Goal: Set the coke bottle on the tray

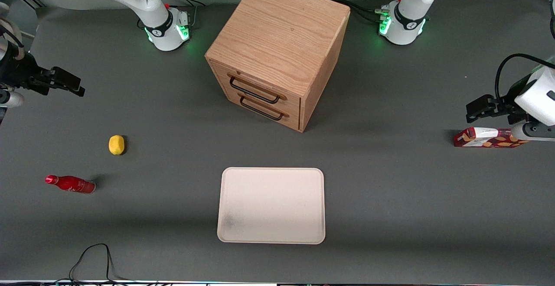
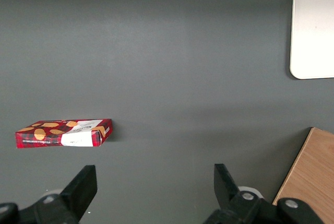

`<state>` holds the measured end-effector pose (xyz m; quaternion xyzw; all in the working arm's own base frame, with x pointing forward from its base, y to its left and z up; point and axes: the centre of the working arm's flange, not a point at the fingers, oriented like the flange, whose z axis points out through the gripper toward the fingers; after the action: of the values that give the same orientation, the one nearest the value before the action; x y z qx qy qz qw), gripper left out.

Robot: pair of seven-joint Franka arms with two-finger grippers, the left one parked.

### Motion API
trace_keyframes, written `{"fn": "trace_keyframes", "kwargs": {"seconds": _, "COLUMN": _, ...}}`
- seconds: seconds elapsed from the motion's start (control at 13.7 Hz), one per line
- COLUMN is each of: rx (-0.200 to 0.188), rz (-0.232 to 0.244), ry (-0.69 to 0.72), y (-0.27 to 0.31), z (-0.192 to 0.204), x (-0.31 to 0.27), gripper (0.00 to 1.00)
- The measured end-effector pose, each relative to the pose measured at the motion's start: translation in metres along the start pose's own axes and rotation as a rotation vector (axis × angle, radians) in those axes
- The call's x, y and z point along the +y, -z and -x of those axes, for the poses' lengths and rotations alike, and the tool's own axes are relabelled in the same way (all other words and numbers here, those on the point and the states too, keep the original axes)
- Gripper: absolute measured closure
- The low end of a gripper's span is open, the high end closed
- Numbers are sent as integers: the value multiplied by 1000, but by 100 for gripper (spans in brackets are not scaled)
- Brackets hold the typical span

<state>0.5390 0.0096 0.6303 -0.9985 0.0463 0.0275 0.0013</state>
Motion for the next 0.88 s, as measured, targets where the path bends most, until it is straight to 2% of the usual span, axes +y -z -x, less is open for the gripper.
{"fn": "trace_keyframes", "kwargs": {"seconds": 0.29, "rx": 4, "rz": 4, "ry": -3, "y": 0, "z": -5, "x": -1, "gripper": 0}}
{"fn": "trace_keyframes", "kwargs": {"seconds": 0.44, "rx": 20, "rz": 5, "ry": -17, "y": -1, "z": -10, "x": 6, "gripper": 0}}
{"fn": "trace_keyframes", "kwargs": {"seconds": 0.66, "rx": 32, "rz": 26, "ry": -19, "y": -13, "z": -42, "x": 56, "gripper": 0}}
{"fn": "trace_keyframes", "kwargs": {"seconds": 0.88, "rx": 37, "rz": 20, "ry": -8, "y": -40, "z": -82, "x": 118, "gripper": 0}}
